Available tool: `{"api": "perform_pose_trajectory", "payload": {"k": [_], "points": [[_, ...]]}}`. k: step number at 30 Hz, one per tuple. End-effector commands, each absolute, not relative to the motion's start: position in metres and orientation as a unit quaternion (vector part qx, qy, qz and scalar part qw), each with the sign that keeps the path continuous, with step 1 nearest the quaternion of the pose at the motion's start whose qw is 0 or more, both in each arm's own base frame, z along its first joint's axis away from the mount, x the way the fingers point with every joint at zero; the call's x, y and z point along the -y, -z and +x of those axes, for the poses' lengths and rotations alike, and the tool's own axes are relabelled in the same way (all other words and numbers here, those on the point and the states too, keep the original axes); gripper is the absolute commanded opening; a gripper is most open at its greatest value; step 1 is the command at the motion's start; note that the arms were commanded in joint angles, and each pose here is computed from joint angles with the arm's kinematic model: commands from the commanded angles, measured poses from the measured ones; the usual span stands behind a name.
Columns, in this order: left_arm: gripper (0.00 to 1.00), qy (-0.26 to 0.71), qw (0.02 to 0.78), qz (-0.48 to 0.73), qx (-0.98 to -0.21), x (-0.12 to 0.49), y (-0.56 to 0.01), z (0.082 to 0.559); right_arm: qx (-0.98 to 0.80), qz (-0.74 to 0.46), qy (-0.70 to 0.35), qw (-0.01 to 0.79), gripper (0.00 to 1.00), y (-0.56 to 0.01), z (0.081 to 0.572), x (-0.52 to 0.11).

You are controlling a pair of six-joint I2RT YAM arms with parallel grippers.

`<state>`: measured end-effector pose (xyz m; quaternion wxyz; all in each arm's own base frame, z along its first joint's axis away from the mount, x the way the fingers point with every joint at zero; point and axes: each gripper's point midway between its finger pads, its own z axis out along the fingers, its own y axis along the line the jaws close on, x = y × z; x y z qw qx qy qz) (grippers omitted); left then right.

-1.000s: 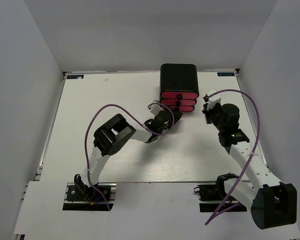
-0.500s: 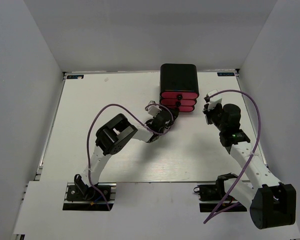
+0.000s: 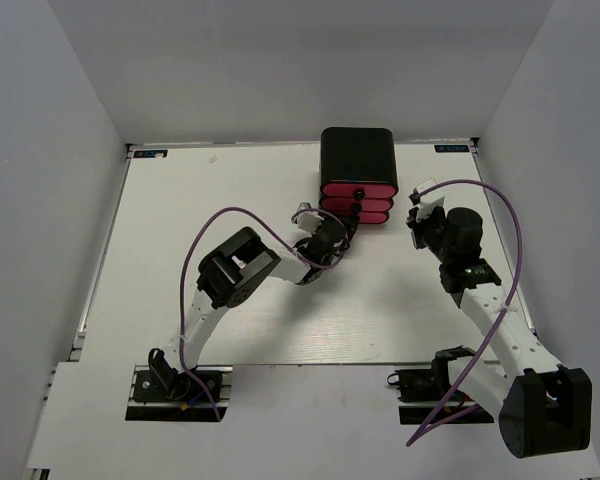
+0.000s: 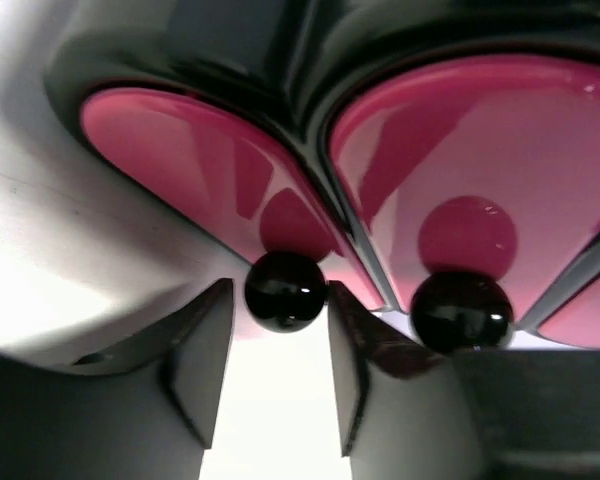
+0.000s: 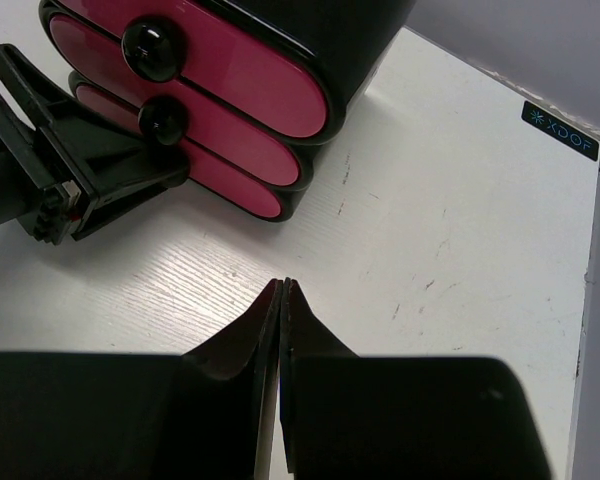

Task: Sort the stationery into containers
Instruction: Open the drawer

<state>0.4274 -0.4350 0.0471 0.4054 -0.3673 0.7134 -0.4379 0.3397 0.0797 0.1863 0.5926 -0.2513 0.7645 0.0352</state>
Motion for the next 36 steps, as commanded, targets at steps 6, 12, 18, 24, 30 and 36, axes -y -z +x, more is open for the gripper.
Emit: {"api": "perform_pose_trajectory", "payload": {"k": [6, 12, 18, 24, 30, 36], "points": [[0.29, 0.417, 0.41, -0.391, -0.711, 0.424, -0.037, 0.433, -0.754, -0.249, -0.038, 0.607, 0.04, -0.192, 0.341, -0.079], [0.18, 0.421, 0.407, -0.396, -0.707, 0.411, -0.031, 0.422, -0.754, -0.247, -0.04, 0.608, 0.03, -0.193, 0.341, -0.079], [0.17, 0.435, 0.383, -0.376, -0.723, 0.408, -0.032, 0.391, -0.756, -0.25, -0.039, 0.604, 0.03, -0.189, 0.34, -0.078], [0.16, 0.453, 0.364, -0.356, -0.732, 0.405, -0.037, 0.358, -0.76, -0.252, -0.038, 0.598, 0.05, -0.183, 0.34, -0.076], [0.3, 0.443, 0.353, -0.336, -0.752, 0.404, -0.037, 0.34, -0.76, -0.266, -0.055, 0.591, 0.3, -0.179, 0.338, -0.083], [0.77, 0.43, 0.362, -0.306, -0.768, 0.395, -0.049, 0.334, -0.756, -0.298, -0.084, 0.576, 0.63, -0.176, 0.33, -0.094]]}}
